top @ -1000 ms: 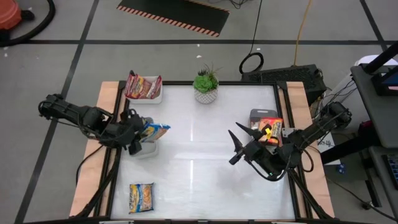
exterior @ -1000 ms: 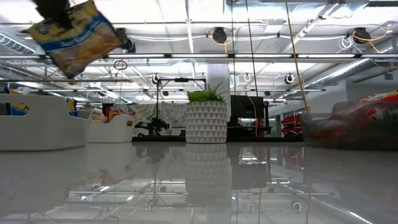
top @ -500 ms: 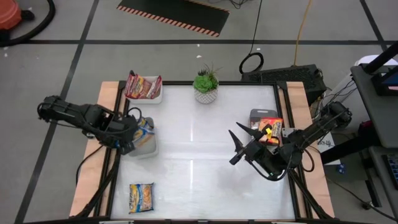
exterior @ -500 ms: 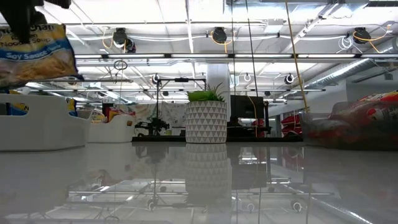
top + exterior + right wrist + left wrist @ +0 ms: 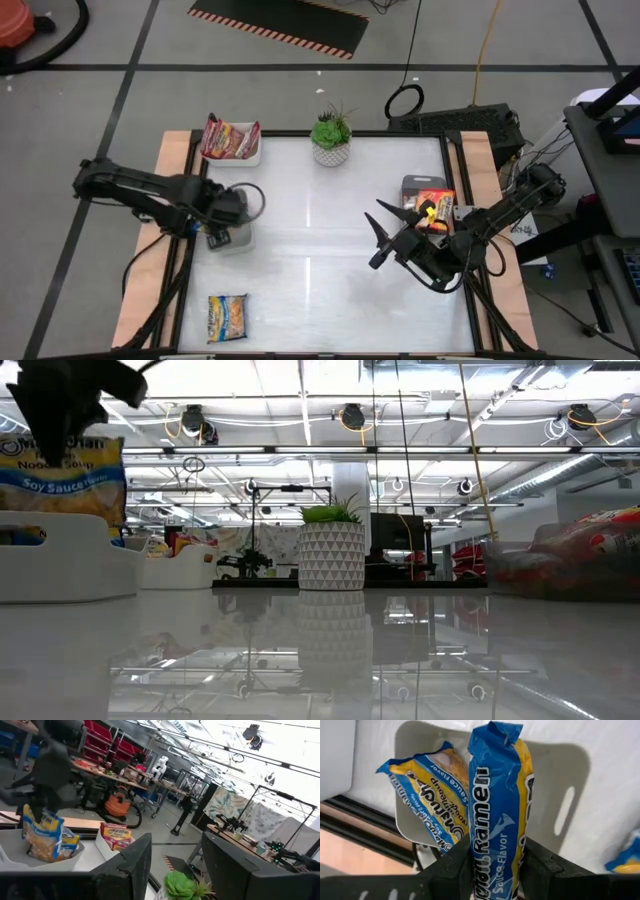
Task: Sort Maruchan noodles
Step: Put the top blue noodle pack into the gray bin
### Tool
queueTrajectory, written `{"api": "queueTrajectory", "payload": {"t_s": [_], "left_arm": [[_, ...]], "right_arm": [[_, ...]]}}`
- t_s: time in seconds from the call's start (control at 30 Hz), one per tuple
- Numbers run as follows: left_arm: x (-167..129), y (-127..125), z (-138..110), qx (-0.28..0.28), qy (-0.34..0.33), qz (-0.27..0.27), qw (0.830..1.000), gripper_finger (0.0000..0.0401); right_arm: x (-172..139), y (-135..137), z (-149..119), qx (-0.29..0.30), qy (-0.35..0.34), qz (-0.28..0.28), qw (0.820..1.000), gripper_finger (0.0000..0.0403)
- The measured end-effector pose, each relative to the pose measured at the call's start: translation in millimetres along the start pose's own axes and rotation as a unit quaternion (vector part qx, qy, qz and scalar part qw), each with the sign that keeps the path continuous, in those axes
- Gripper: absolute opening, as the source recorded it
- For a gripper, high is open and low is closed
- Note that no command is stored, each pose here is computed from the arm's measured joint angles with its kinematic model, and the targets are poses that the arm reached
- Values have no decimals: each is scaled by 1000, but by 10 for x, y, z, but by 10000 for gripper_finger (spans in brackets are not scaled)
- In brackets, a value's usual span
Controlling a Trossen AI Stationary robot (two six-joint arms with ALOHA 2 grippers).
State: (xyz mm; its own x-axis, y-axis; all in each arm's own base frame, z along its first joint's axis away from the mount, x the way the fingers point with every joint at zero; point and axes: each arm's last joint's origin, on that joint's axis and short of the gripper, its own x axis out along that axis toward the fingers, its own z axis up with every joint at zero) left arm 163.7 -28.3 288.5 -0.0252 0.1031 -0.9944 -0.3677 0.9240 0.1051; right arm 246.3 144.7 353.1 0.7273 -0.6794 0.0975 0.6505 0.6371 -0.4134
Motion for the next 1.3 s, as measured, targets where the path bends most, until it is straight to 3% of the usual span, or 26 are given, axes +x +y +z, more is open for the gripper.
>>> {"api": "queueTrajectory", "payload": {"t_s": [0.3, 0.5, 0.87, 1.07, 1.3], "left_arm": [[185, -48, 183, -23, 59, 71, 995, 125], [191, 70, 235, -52, 63, 70, 994, 125], [207, 87, 321, -3, 38, 47, 998, 125], [214, 88, 303, -50, 48, 44, 997, 125], [306, 98, 254, -64, 73, 53, 994, 125]], "right_arm": [[0, 0, -1, -2, 1, 0, 1000, 167], [0, 4, -4, -5, 2, 0, 1000, 167], [-25, 9, 0, -5, 1, 3, 1000, 167], [-35, 11, 3, -5, 0, 5, 1000, 167], [-35, 11, 3, -5, 0, 5, 1000, 167]]}}
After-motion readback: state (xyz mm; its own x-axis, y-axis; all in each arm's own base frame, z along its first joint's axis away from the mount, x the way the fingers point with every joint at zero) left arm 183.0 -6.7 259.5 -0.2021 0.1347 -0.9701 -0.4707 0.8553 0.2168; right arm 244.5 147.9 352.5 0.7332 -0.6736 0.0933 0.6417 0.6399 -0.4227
